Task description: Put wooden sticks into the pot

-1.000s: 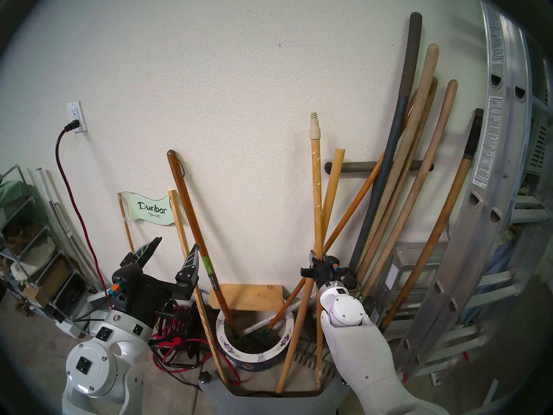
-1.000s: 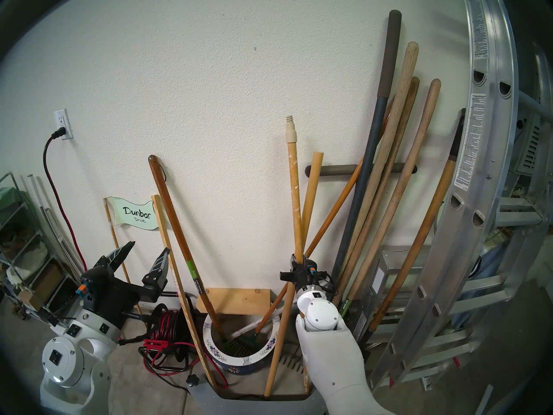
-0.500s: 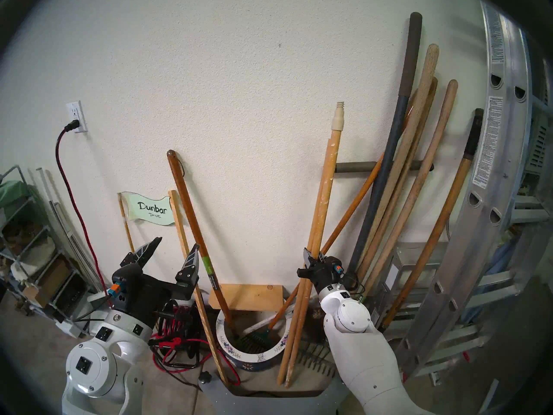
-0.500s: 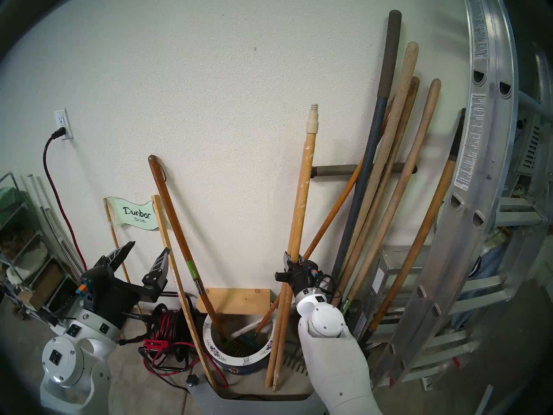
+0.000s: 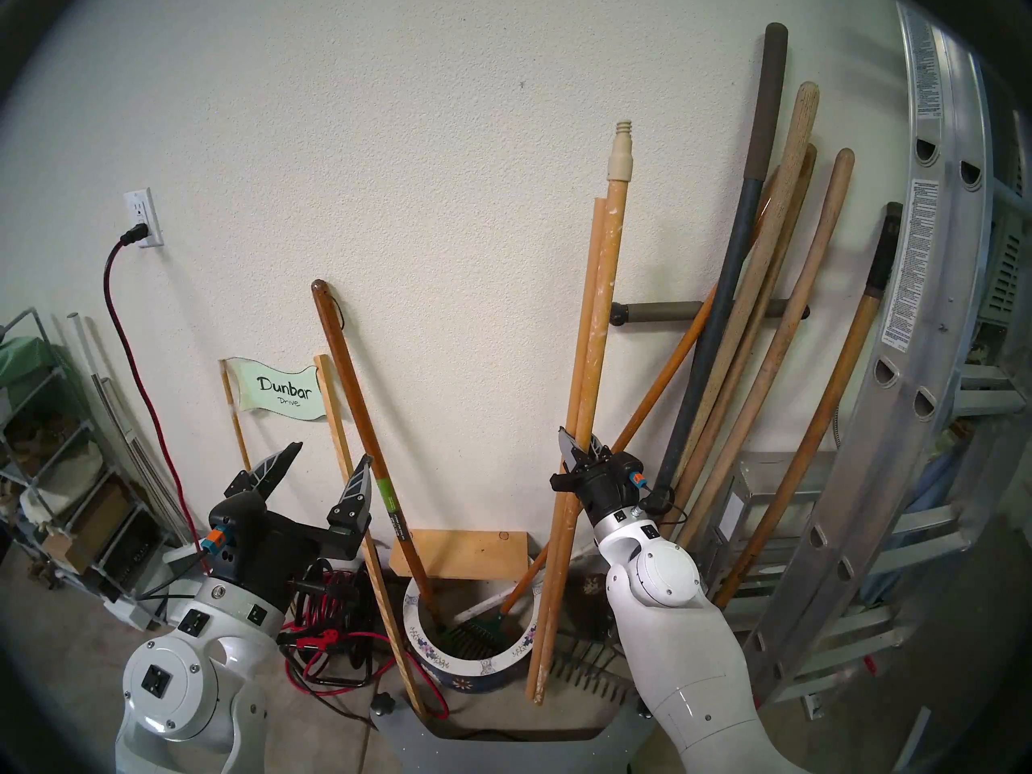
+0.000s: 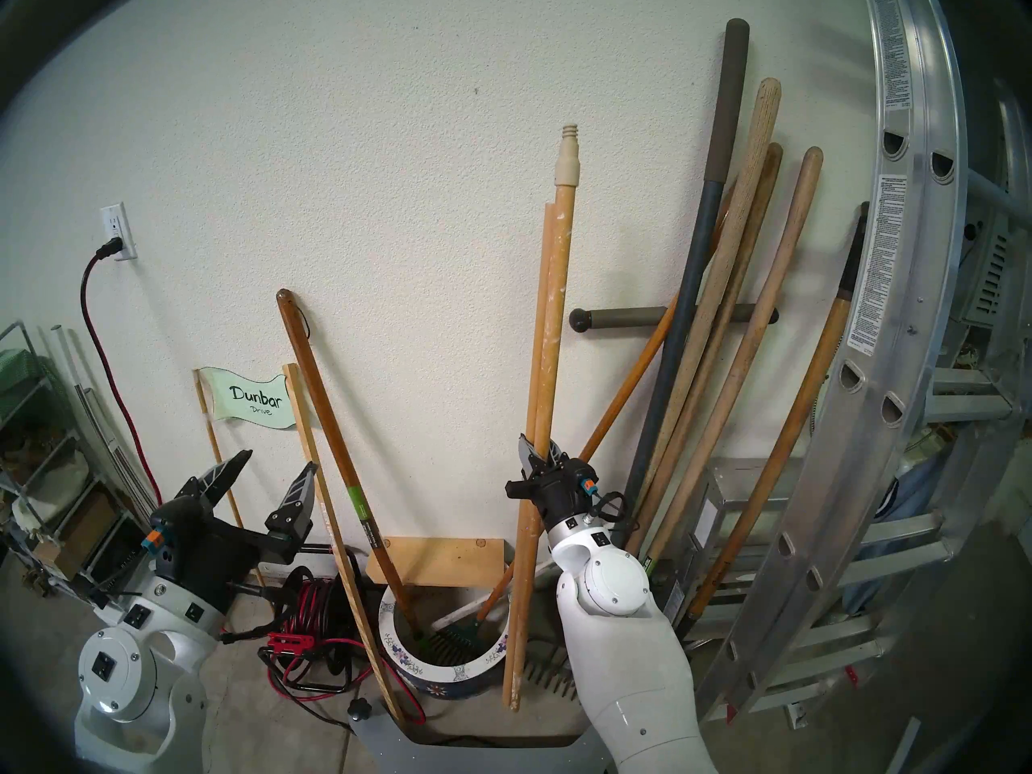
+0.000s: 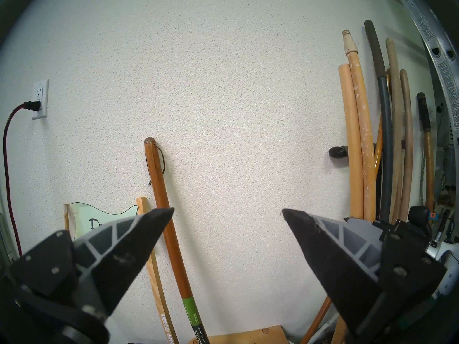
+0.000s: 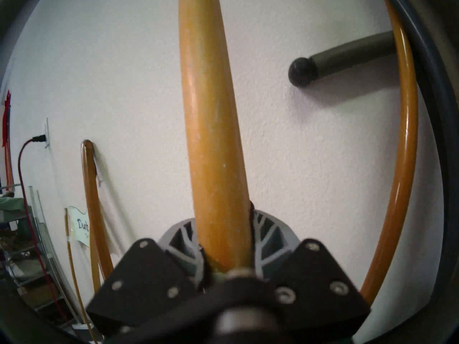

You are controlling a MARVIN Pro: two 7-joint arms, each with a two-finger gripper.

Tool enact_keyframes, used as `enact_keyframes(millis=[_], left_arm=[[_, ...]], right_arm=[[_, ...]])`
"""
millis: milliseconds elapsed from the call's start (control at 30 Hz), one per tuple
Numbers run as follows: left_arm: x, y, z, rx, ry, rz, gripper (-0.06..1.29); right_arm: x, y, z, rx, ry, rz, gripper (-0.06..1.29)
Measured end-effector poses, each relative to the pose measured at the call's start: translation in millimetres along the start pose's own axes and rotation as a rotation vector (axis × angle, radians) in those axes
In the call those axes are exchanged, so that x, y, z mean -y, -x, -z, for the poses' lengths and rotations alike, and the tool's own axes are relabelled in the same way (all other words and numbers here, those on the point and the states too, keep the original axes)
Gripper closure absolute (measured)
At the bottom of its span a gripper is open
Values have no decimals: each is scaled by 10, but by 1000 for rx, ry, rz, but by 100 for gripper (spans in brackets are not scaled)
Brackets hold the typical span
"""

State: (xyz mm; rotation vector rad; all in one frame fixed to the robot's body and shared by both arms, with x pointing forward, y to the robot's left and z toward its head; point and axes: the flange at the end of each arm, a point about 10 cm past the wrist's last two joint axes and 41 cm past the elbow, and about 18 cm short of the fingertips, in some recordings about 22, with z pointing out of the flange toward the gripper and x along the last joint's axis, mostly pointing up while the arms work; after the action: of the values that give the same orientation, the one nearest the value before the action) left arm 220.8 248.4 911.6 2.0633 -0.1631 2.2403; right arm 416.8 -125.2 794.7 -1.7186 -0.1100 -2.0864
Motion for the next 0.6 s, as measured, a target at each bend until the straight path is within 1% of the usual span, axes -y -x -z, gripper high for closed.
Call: enact_keyframes(millis=[233,600], left_arm=[[0,0,0,0,1,1,-2],[0,-1,-1,0,1,1,-2]], right_arm=[[59,-211,-50,-65,-48,0,96],[173,-614,-159,-185,-126,6,96]])
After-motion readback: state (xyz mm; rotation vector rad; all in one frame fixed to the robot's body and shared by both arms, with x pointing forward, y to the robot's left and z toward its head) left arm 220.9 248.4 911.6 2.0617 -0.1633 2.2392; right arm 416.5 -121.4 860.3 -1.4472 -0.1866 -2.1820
